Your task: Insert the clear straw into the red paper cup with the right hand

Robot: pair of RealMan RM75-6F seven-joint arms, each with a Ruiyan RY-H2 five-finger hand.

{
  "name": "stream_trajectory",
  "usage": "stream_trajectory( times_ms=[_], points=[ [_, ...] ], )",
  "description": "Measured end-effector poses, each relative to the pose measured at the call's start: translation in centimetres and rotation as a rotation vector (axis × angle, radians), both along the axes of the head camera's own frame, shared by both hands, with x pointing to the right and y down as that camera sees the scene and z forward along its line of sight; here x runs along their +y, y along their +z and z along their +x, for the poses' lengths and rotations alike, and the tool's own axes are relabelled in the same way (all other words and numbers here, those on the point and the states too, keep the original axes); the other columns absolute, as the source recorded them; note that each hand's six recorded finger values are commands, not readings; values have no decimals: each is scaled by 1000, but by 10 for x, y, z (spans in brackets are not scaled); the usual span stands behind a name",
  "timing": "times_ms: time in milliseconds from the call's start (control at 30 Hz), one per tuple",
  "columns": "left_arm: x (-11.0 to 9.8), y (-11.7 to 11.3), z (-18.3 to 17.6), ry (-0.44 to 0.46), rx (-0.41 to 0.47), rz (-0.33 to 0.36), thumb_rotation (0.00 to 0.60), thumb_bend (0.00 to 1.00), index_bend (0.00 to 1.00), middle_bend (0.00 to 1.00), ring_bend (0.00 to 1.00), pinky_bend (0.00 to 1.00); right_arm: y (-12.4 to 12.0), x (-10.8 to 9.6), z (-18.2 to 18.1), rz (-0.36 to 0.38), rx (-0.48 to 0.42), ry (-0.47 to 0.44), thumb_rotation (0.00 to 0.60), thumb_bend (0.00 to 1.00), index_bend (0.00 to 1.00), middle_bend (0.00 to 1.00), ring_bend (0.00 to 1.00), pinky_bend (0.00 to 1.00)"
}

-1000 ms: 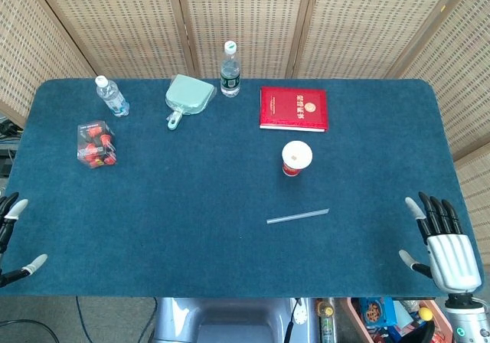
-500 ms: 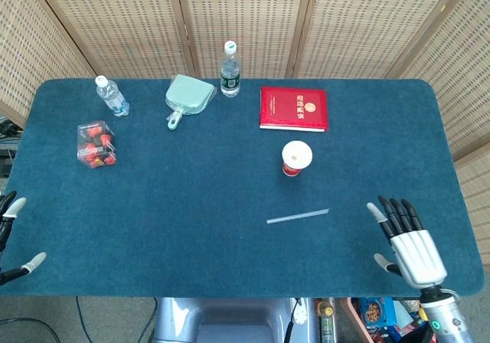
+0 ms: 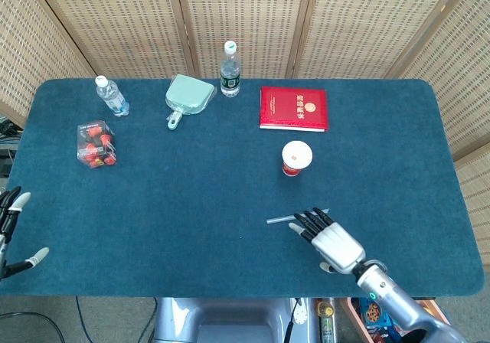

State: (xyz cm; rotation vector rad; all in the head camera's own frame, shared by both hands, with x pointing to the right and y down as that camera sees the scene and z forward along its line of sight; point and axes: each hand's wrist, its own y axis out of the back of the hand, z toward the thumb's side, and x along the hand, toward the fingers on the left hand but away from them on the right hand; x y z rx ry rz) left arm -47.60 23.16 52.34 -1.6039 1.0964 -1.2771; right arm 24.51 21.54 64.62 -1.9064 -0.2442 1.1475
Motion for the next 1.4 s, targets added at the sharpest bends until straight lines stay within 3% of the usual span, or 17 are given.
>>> stream_trajectory(
  times_ms=[200, 367, 567, 767, 1400],
  points=[
    [-5, 5, -2, -15, -5, -15, 600, 154, 0, 0, 0, 0, 24, -24, -31, -39, 15, 16, 600, 35, 188, 0, 0, 0],
    [-9, 8, -4, -23, -2, -22, 600, 154, 0, 0, 0, 0, 38, -43, -58, -52, 19, 17, 600, 146, 298, 0, 0, 0],
    [-12, 9, -7, -35, -4, -22, 600, 154, 0, 0, 0, 0, 52, -58, -83, -47, 32, 3, 600, 248, 355, 0, 0, 0],
    [-15, 13, -8, -40, -2, -42, 600, 154, 0, 0, 0, 0, 62, -62, -95, -62, 39, 12, 600, 329, 429, 4, 0, 0],
    [-16, 17, -9, -41, -5, -54, 600, 154, 0, 0, 0, 0, 82, -65, -95, -59, 90, 25, 600, 380, 483, 29, 0, 0]
  ],
)
